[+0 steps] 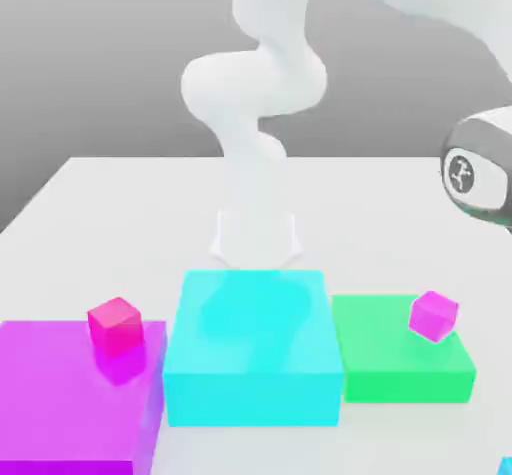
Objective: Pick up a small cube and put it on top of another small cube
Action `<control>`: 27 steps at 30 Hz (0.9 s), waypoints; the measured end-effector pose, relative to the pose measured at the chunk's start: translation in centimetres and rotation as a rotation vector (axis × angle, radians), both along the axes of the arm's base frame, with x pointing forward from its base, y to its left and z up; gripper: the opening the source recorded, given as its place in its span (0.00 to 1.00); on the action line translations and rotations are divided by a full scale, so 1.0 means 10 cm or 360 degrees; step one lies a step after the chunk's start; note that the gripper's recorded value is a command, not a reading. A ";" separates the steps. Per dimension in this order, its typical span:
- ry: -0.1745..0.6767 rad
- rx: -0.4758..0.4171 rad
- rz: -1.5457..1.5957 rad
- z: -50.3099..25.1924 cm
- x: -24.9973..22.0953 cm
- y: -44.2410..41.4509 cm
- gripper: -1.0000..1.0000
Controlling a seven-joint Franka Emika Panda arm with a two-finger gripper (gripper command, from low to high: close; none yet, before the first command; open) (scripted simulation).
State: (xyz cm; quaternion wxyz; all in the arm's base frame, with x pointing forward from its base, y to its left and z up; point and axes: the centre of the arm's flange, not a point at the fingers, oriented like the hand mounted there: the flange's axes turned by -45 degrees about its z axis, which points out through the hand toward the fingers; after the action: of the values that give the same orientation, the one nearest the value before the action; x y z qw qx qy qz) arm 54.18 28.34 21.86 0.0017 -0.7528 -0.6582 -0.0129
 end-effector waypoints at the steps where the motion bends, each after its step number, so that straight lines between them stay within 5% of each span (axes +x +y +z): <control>1: 0.0013 -0.0016 0.0040 -0.17 -0.02 0.04 0.50; 4: 0.0024 -0.0030 0.0075 -0.68 -0.04 0.08 0.50; 5: 0.0026 -0.0031 0.0076 -0.79 -0.04 0.08 0.00; 16: 0.0033 -0.0028 0.0076 -0.26 -0.08 0.08 0.00; 27: 0.0091 0.0041 0.0021 0.53 -1.15 0.00 0.00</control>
State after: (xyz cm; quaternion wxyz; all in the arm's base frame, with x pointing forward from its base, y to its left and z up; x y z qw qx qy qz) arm 42.71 28.36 27.14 0.0304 -0.7485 -0.6625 0.0003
